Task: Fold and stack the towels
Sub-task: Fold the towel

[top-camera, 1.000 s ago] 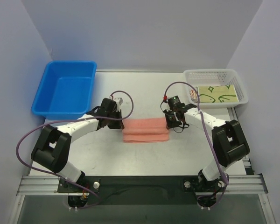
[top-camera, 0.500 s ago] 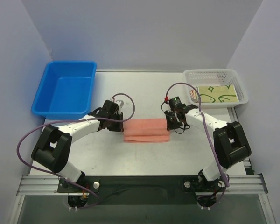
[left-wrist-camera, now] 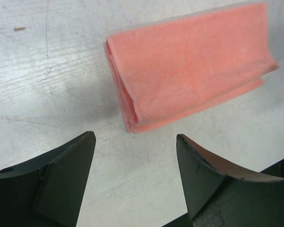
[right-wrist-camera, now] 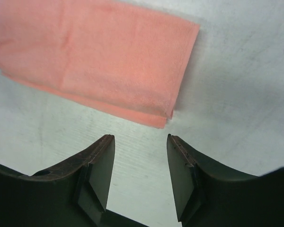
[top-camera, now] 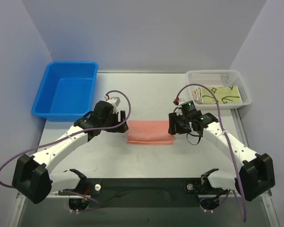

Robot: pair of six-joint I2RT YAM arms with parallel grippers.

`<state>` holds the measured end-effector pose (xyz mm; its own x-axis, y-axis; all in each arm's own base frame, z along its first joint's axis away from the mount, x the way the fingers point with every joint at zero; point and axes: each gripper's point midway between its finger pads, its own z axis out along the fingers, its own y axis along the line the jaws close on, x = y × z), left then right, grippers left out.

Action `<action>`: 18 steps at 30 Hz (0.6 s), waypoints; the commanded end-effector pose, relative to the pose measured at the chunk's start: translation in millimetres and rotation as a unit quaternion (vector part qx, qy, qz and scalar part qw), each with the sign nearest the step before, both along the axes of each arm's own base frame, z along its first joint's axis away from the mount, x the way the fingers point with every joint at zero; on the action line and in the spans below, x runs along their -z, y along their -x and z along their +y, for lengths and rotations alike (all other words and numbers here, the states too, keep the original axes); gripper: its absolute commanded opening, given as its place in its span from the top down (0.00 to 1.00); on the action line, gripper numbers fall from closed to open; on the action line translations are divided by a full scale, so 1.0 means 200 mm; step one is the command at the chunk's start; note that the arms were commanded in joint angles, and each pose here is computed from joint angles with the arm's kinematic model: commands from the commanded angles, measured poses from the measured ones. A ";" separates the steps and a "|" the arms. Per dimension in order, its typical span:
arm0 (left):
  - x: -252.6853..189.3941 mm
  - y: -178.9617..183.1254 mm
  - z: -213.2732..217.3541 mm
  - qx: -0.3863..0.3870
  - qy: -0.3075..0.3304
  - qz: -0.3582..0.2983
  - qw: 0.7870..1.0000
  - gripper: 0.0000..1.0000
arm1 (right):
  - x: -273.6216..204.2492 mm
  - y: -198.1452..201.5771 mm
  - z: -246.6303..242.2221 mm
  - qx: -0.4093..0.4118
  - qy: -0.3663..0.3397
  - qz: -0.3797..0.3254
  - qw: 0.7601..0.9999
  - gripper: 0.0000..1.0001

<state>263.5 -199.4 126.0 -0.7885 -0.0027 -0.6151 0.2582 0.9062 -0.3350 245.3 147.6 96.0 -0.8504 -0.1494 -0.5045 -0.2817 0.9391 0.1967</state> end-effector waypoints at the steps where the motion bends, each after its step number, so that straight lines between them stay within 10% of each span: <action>1: -0.19 -0.04 -0.09 -0.008 0.043 -0.021 0.999 0.20 | -0.15 -0.06 0.01 0.040 -0.019 -0.029 0.999 0.53; 11: 0.00 -0.16 -0.45 0.025 0.051 0.033 0.998 0.35 | 0.13 -0.19 0.09 0.185 -0.076 0.009 0.980 0.68; 18: 0.47 0.06 -0.31 -0.010 -0.002 0.133 0.991 0.47 | 0.39 0.04 0.12 0.192 -0.092 0.116 0.970 0.69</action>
